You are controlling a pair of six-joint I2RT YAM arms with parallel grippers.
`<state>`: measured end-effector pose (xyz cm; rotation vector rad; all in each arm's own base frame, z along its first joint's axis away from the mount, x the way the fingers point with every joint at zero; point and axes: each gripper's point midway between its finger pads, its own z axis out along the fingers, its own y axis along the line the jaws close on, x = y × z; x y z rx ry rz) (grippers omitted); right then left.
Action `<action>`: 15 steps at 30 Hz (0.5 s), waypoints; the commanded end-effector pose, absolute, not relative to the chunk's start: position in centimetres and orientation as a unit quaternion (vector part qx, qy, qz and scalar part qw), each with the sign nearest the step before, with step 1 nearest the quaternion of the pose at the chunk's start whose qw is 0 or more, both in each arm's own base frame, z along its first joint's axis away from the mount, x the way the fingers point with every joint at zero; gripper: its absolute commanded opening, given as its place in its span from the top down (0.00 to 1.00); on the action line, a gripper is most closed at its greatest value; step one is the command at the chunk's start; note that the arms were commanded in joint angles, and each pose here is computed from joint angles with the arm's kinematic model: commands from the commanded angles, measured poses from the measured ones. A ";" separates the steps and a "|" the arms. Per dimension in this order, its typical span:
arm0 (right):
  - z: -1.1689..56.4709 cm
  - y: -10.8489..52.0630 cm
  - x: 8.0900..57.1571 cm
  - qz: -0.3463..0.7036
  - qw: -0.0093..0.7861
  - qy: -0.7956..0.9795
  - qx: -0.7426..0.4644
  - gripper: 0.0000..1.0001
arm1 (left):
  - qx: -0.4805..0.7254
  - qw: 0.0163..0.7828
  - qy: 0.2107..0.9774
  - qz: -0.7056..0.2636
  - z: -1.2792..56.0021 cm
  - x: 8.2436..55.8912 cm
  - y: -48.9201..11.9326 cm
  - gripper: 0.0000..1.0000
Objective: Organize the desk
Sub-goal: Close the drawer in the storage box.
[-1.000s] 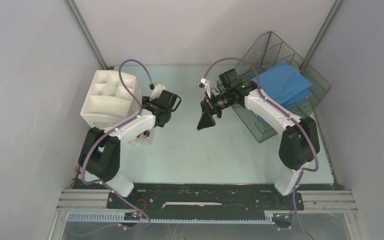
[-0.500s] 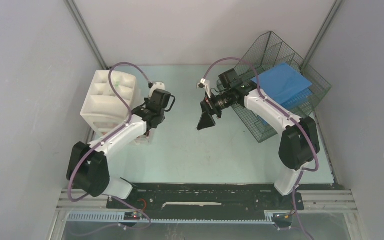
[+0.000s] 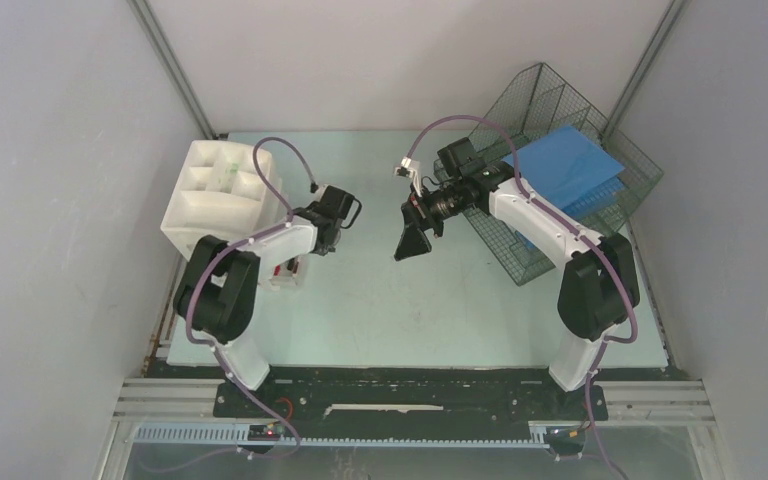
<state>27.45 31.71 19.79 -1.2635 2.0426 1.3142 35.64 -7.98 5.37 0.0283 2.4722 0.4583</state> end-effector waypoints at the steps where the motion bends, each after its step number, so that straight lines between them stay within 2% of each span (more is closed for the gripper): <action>1: 21.4 31.4 26.9 0.472 0.218 0.718 -0.463 0.00 | -0.038 0.313 0.927 0.204 6.5 37.1 -6.3 0.81; 7: 21.7 31.3 26.9 0.473 0.221 0.716 -0.462 0.00 | -0.069 0.293 0.924 0.238 6.7 37.5 -3.9 0.61; 15: 22.3 30.9 27.1 0.475 0.229 0.715 -0.460 0.00 | -0.097 0.274 0.923 0.252 6.5 38.1 -1.3 0.57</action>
